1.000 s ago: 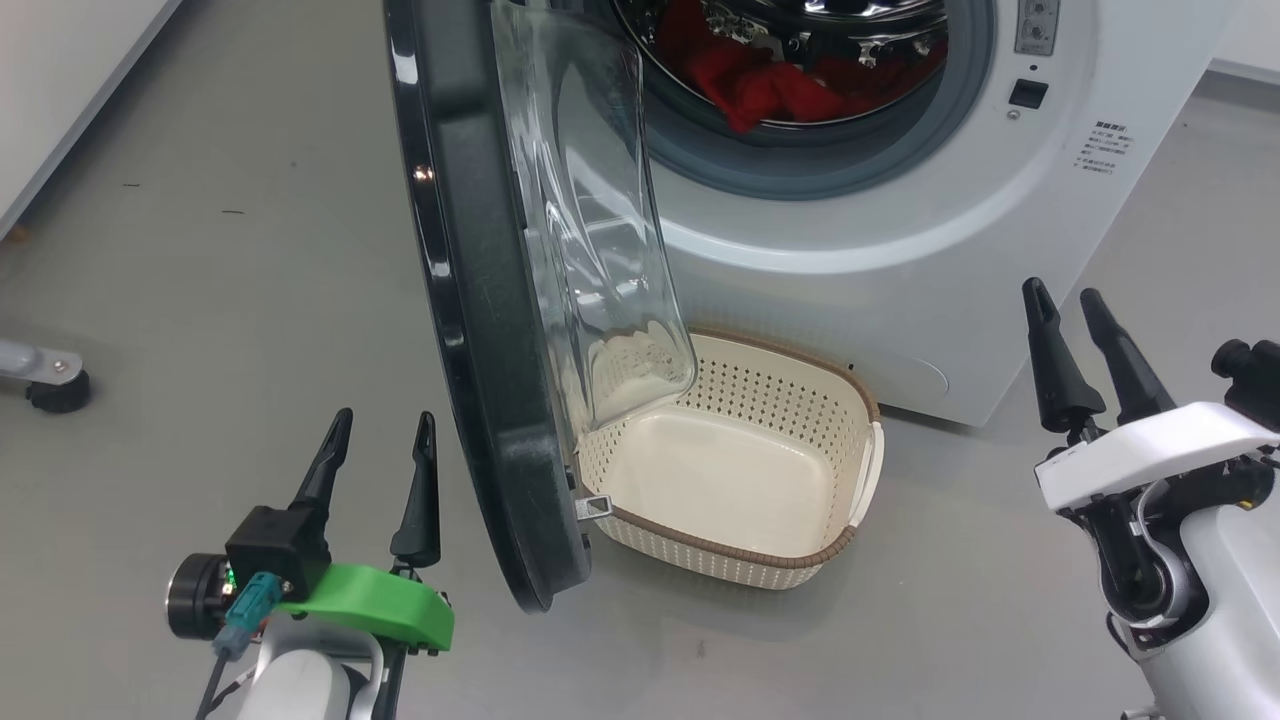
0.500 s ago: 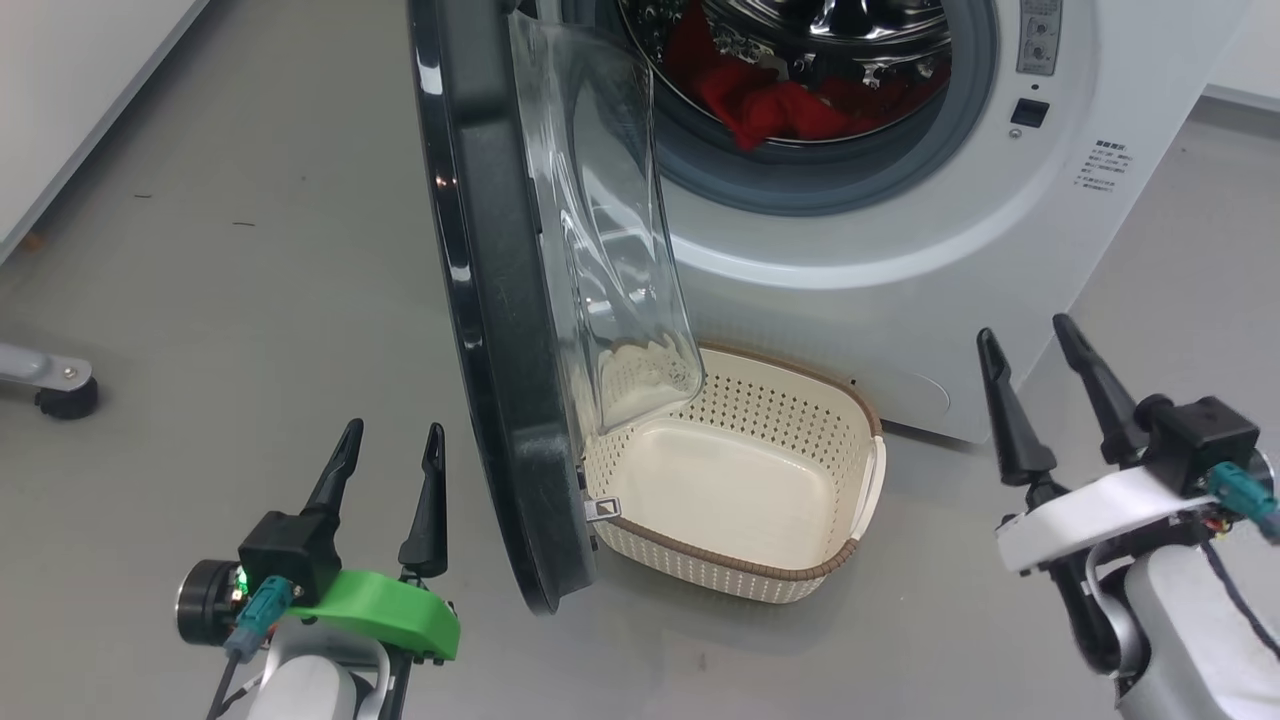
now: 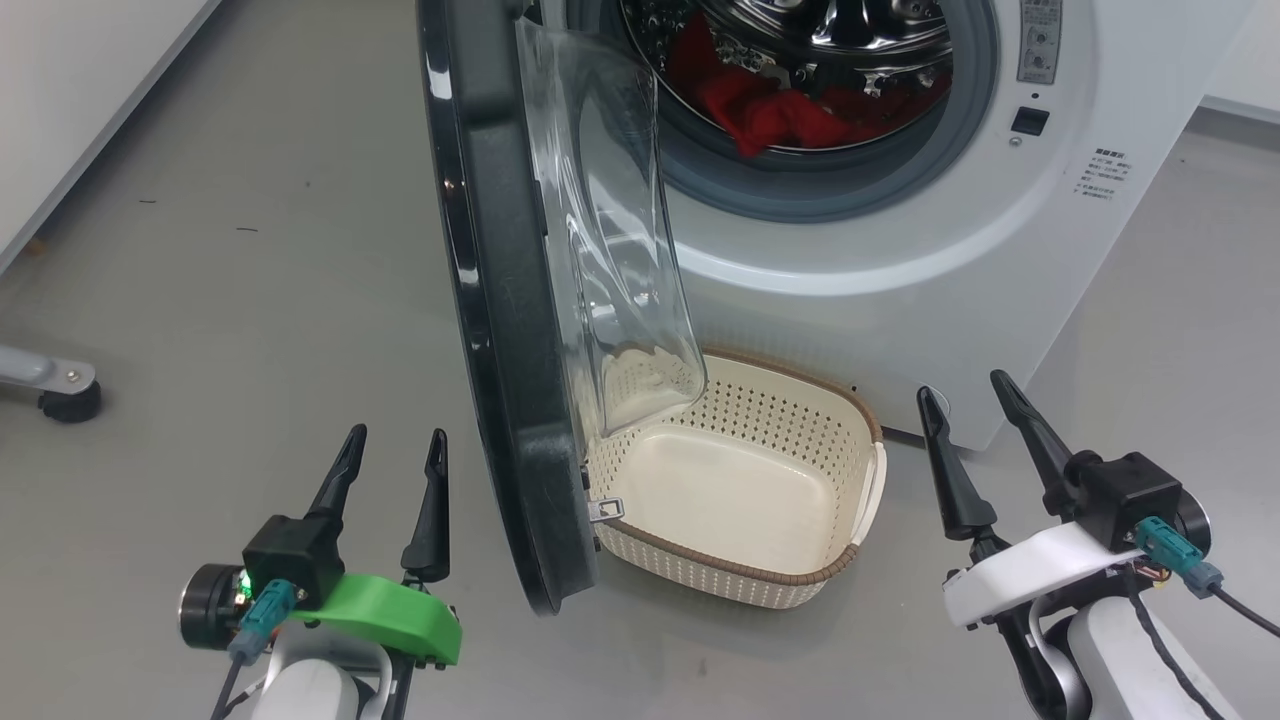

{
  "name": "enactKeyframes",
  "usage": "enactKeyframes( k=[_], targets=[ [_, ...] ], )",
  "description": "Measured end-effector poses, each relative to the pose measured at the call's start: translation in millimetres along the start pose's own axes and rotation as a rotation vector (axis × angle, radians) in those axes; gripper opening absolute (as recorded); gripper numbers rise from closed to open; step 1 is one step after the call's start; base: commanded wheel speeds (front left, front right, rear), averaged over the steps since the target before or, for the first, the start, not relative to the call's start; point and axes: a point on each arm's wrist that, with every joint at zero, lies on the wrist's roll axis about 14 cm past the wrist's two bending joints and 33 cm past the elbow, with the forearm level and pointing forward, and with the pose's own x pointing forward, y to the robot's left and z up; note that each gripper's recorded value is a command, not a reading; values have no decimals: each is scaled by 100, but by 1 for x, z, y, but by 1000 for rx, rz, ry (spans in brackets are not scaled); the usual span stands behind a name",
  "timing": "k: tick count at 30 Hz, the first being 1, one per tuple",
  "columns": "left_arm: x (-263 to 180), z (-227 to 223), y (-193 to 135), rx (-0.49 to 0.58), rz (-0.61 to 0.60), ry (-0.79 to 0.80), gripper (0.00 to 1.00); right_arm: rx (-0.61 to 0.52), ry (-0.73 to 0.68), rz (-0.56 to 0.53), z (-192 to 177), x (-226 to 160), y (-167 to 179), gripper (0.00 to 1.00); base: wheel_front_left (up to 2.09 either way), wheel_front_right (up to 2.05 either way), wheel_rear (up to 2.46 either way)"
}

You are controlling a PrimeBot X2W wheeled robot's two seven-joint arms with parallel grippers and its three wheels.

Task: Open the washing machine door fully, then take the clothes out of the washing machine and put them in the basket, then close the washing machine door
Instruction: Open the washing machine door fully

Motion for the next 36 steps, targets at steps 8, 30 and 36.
enactKeyframes(
  k=[8,30,36],
  targets=[
    [-1,0,1,0,3,0,100,-25,15,12,-7,-3,9,100,0,0,0],
    [-6,-6,2,-2,6,19,100,-31,23,-23,-12,-6,8,100,0,0,0],
    [-6,-8,2,-2,6,23,100,-29,17,-34,-11,-6,5,100,0,0,0]
  ],
)
